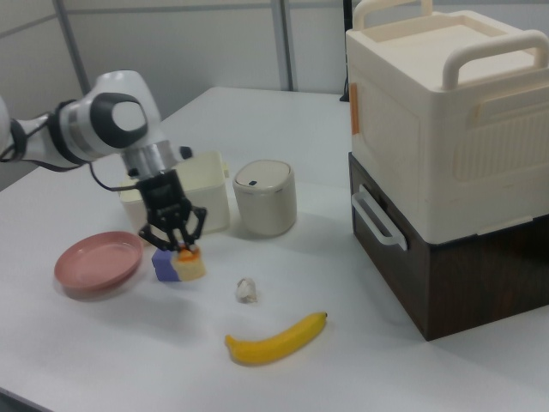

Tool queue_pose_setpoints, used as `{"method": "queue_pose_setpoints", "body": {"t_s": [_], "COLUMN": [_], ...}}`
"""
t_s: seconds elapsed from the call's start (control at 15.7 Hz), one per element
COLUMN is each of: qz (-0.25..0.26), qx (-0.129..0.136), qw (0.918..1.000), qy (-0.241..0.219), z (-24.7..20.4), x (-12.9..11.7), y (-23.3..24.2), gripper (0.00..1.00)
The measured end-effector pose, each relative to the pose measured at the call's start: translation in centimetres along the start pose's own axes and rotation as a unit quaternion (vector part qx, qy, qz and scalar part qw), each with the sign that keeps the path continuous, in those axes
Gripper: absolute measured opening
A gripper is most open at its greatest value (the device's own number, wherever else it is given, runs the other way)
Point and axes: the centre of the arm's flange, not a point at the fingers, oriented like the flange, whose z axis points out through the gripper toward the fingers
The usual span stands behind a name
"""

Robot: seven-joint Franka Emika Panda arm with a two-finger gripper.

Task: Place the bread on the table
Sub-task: 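Lift the bread roll off the plate and carry it past the purple cube, then lower the bread roll onto the table beside the banana and release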

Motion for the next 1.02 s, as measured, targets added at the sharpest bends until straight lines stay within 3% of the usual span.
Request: {"method": "queue_pose_setpoints", "body": {"t_s": [0.19, 0.38, 0.64, 0.83, 1.02], "qz": [0.017, 0.019, 0.022, 0.068, 0.079], "qx": [-0.002, 0.006, 0.018, 0.007, 0.005], "qw": [0.9998, 0.9998, 0.9994, 0.9976, 0.9968], "qy": [-0.004, -0.01, -0.022, -0.008, -0.01], "z": [2.1, 3.9, 6.1, 6.7, 7.2], "x": [-2.1, -2.4, -0.9, 1.4, 2.9], "y": [2.5, 2.8, 2.1, 1.3, 0.2], "gripper": [0.11, 0.11, 0.11, 0.11, 0.1]}}
